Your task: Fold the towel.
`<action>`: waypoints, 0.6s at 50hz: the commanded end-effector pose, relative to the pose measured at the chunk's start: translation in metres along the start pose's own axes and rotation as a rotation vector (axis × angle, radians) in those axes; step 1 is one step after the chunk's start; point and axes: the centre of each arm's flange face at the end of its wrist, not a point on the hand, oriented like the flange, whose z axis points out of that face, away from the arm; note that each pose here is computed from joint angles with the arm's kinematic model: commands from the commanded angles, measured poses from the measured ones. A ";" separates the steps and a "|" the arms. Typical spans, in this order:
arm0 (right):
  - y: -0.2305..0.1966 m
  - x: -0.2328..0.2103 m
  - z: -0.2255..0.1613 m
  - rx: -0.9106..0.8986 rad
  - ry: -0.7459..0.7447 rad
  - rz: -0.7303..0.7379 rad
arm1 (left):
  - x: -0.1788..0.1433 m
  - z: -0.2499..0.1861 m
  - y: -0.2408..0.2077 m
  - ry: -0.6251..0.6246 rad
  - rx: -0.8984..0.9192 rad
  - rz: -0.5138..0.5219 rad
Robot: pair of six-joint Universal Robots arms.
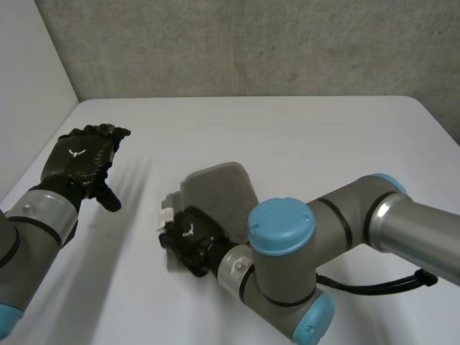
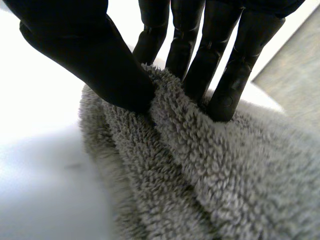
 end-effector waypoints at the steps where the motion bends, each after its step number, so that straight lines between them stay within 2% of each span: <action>1: -0.026 0.015 -0.015 0.033 0.027 0.016 | -0.002 0.005 -0.005 -0.006 -0.009 -0.038; 5: -0.040 0.048 -0.034 0.062 0.118 0.074 | 0.001 0.009 -0.008 -0.001 0.000 -0.047; 7: -0.041 0.081 -0.052 0.072 0.210 0.150 | 0.009 0.017 -0.008 0.019 -0.002 -0.048; 8: -0.041 0.082 -0.052 0.072 0.210 0.151 | 0.009 0.017 -0.008 0.019 -0.002 -0.048; 10: -0.039 0.097 -0.067 0.068 0.256 0.212 | 0.026 0.023 -0.010 0.062 0.007 -0.045; 13: -0.029 0.105 -0.077 0.042 0.283 0.259 | 0.034 0.026 -0.012 0.076 0.012 -0.045; 18: -0.008 0.123 -0.088 -0.004 0.346 0.330 | 0.077 0.032 -0.017 0.150 0.036 -0.041; 21: -0.001 0.135 -0.093 -0.012 0.389 0.385 | 0.089 0.032 -0.017 0.179 0.038 -0.047; 23: 0.002 0.144 -0.096 -0.008 0.414 0.420 | 0.113 0.032 -0.011 0.238 0.023 -0.074; 26: 0.005 0.158 -0.099 0.004 0.452 0.489 | 0.129 0.034 -0.001 0.275 -0.023 -0.094; 30: 0.006 0.162 -0.097 0.017 0.456 0.537 | 0.134 0.037 0.016 0.281 -0.098 -0.101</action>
